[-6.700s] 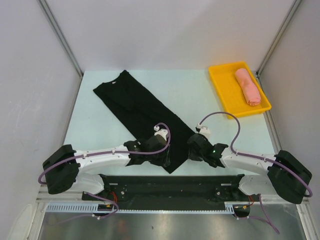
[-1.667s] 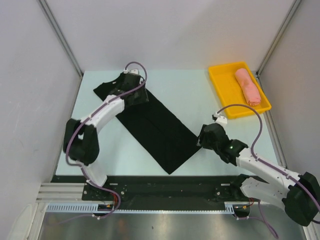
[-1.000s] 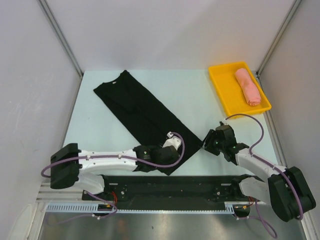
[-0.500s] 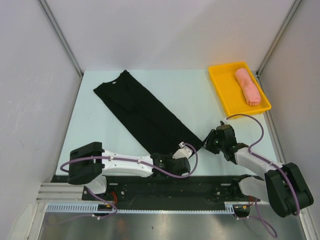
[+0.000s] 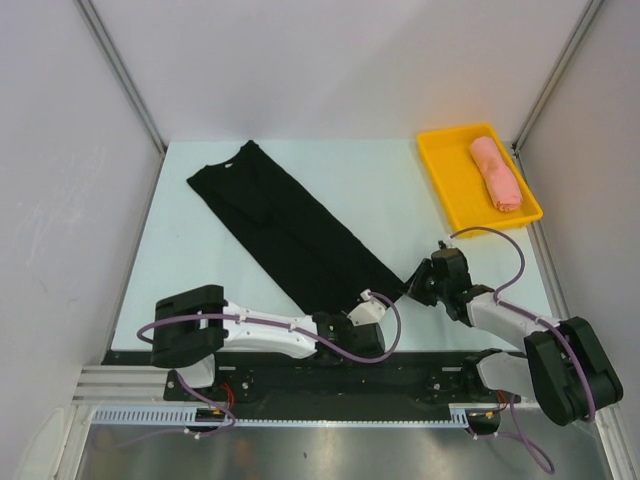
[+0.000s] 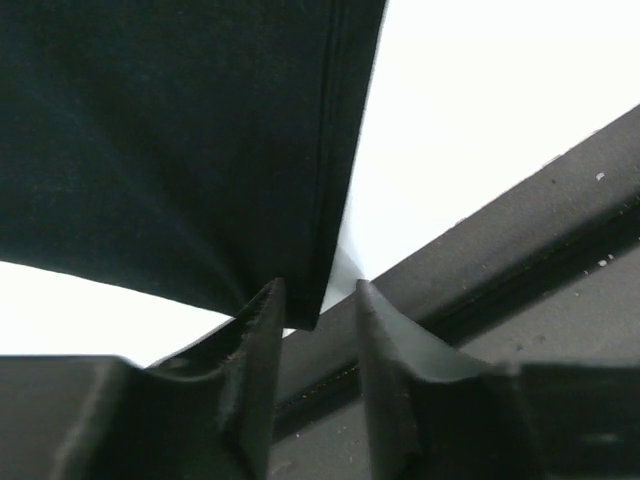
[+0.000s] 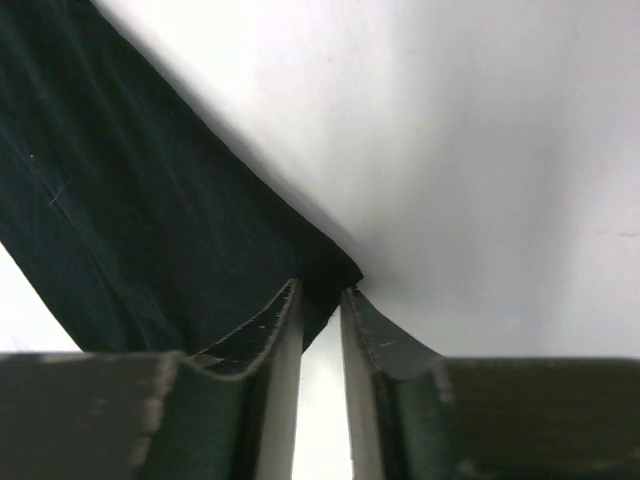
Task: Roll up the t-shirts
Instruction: Roll the T-shirt to the center of the board.
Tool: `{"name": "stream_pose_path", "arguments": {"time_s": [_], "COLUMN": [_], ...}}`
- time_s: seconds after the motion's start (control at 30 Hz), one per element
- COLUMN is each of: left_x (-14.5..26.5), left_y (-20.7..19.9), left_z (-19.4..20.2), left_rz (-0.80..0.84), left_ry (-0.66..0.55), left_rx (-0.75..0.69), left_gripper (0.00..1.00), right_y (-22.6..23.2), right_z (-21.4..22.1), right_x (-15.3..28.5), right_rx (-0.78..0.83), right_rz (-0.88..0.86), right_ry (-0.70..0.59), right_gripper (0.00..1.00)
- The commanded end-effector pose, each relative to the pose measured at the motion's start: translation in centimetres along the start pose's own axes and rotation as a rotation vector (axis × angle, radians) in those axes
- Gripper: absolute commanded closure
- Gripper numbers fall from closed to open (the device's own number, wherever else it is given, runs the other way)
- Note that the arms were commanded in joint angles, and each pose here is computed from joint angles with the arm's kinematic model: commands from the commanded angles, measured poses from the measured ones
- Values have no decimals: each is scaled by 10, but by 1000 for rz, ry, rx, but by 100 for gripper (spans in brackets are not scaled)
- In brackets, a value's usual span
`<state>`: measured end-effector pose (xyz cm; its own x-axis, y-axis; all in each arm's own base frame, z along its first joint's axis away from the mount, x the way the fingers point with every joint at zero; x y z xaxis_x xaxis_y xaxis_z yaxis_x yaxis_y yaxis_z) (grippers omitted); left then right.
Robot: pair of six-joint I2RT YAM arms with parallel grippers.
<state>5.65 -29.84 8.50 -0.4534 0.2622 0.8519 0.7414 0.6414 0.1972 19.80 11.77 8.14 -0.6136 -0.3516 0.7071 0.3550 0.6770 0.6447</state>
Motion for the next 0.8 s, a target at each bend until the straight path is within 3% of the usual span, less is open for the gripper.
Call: {"name": "stream_pose_path", "arguments": {"time_s": [0.0, 0.03, 0.07, 0.13, 0.33, 0.57, 0.77], "left_x": [1, 1, 2, 4, 16, 31, 47], "left_y": [-2, -2, -1, -3, -18, -38, -28], "left_z": [-8, -9, -10, -16, -27, -37, -50], "left_rz": [-36, -41, -45, -41, 41, 133, 159], "left_ry": [-30, -31, -36, -45, -99, -151, -207], "left_rx": [18, 14, 11, 2, -22, -3, 42], "left_gripper": [70, 75, 88, 100, 100, 100, 100], "right_y": [0, 1, 2, 4, 3, -10, 3], "right_z": [-2, -3, -4, -6, -17, -20, -25], "right_x": [-1, -1, 0, 2, 20, 43, 47], "right_rx": [6, 7, 7, 11, 31, 63, 67], "right_rz": [-5, -5, -8, -5, 51, 132, 109], "right_ry": [-11, -17, -24, -37, -109, -152, -147], "right_gripper": [79, 83, 84, 90, 97, 98, 98]}}
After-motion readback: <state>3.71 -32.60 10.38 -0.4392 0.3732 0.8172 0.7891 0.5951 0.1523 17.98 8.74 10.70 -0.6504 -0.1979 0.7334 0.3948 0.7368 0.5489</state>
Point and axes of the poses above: each gripper's point midway between its finger pads, its own x axis back along the fingers, its own y axis along the line the jaws close on, z = x × y, the point moved 8 cm from there along x, back along the fingers, and after that the axes turned 12 degrees about -x, right-handed, at the moved point
